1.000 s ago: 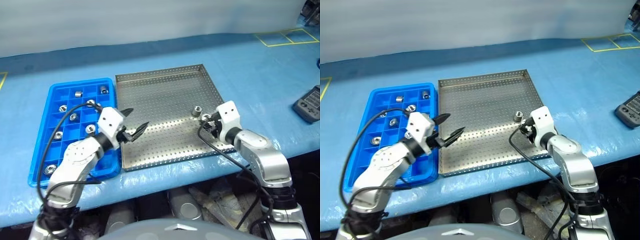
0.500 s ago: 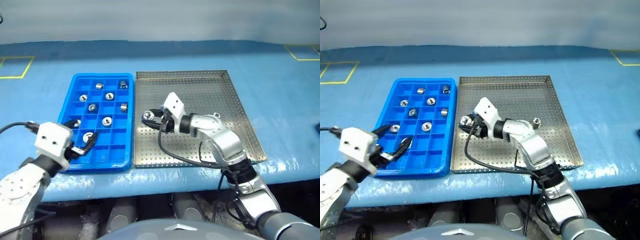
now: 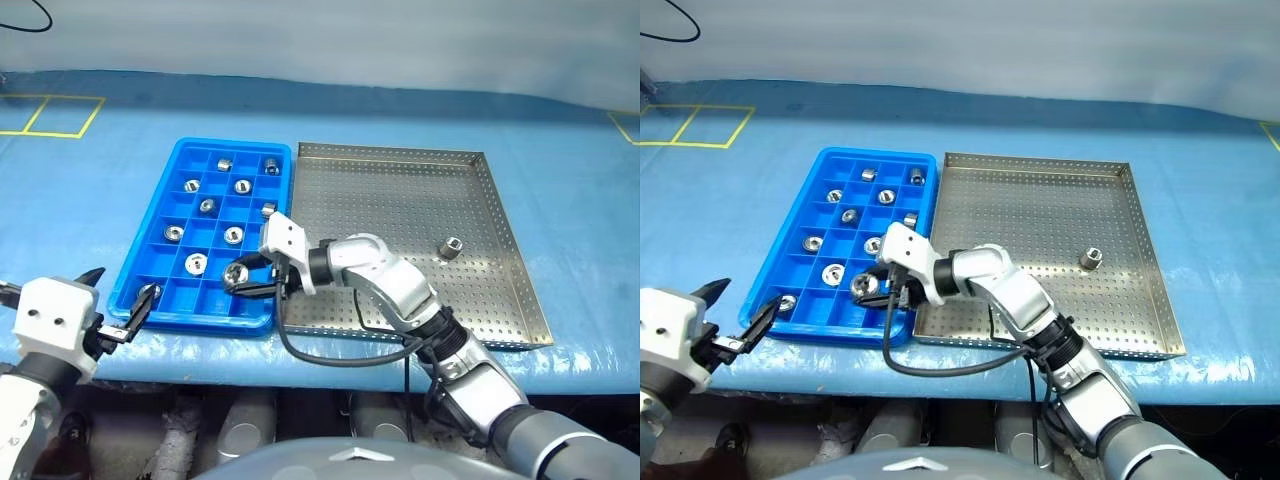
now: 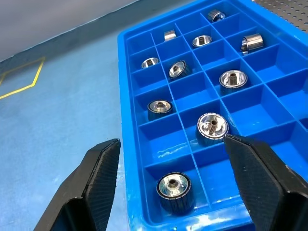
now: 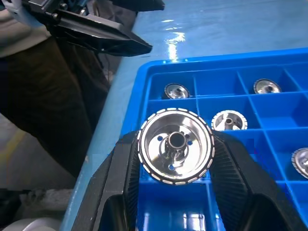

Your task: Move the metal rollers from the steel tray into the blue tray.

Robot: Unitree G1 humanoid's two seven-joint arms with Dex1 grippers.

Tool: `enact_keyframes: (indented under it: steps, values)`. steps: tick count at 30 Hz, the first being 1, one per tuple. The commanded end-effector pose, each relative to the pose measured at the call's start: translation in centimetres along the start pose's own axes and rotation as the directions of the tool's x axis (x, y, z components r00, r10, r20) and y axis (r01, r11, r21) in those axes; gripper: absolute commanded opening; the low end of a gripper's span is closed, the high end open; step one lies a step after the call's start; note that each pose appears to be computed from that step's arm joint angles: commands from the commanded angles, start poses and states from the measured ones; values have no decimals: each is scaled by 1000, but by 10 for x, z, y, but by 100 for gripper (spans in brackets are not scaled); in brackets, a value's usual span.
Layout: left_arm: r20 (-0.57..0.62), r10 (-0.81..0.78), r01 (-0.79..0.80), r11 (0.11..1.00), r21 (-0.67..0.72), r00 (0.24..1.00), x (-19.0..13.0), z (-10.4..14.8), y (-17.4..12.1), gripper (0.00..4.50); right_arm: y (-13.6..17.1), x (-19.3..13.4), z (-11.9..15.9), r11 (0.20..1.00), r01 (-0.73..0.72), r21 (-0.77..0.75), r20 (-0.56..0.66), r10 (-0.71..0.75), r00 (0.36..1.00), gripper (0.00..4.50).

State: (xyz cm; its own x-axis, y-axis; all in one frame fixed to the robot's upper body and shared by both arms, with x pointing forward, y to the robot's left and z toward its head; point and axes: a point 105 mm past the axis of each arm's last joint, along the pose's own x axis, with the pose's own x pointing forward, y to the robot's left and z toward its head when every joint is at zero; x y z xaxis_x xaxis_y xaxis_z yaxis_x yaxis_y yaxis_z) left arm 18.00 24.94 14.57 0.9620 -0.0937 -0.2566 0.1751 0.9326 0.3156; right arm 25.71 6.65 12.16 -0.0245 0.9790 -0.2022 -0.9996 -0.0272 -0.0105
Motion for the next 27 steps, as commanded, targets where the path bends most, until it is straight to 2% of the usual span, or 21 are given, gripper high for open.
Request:
enact_keyframes:
  steps: [1,12,22,27]
  values:
    - [42,-36,36,999,16,998,1,10,-9,375,1,9,10,1000,-8,-21,36,9,999,169]
    - [44,-62,62,998,5,997,9,8,-13,375,-8,38,5,999,35,41,46,-37,998,169]
    - [48,-58,58,998,3,997,9,9,-14,375,-5,46,7,998,8,57,53,-11,999,169]
    - [52,-61,61,998,5,997,10,9,-15,375,-5,44,10,999,17,36,81,-20,997,337]
